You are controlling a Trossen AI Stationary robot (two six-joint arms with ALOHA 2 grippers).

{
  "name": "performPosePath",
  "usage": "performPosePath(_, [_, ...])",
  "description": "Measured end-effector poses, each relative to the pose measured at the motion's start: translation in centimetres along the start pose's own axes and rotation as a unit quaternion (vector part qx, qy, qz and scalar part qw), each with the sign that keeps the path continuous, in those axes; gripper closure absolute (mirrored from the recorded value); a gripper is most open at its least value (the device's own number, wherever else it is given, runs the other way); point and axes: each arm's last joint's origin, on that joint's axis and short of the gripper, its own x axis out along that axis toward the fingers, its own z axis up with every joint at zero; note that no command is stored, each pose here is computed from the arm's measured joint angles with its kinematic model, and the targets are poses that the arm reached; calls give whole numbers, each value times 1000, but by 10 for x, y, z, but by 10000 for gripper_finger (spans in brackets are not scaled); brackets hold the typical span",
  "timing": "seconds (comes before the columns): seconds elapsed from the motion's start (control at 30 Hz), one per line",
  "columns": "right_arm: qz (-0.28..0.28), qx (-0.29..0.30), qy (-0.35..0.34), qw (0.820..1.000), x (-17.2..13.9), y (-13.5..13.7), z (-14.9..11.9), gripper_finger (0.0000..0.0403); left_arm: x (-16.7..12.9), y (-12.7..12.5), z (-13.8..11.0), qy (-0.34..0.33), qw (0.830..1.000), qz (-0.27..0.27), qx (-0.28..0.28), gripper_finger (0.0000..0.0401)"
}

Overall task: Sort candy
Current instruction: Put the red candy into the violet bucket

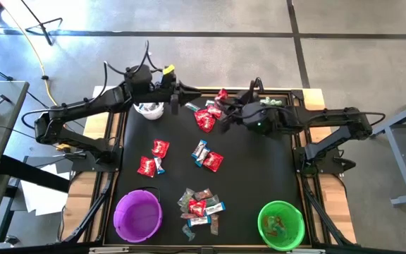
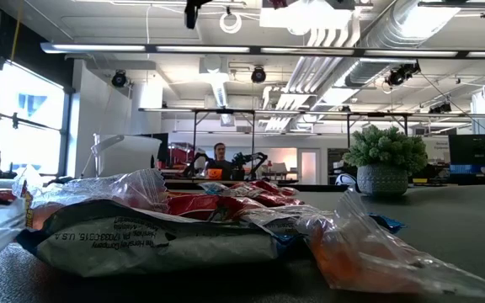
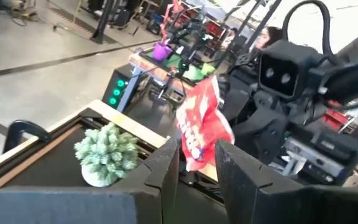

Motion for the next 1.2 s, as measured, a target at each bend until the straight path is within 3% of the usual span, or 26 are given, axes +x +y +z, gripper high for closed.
performPosePath(0.3, [38, -71, -19, 997, 1, 4, 7, 401, 2, -12, 1, -22, 999, -32, 10, 304])
performPosePath(0.47, [28, -64, -23, 997, 8, -3, 11, 401, 4, -18, 1, -31, 998, -45, 28, 296])
performPosePath(0.67, [54, -56, -17, 997, 22, -7, 14, 401, 7, -20, 0, -44, 997, -41, 42, 288])
performPosePath(0.8, [82, -67, -21, 994, 32, -2, 12, 401, 11, -17, -1, -47, 998, -24, 43, 283])
performPosePath(1.2, [83, -100, -25, 991, 45, -2, 10, 401, 26, -10, -8, -44, 998, -23, 38, 278])
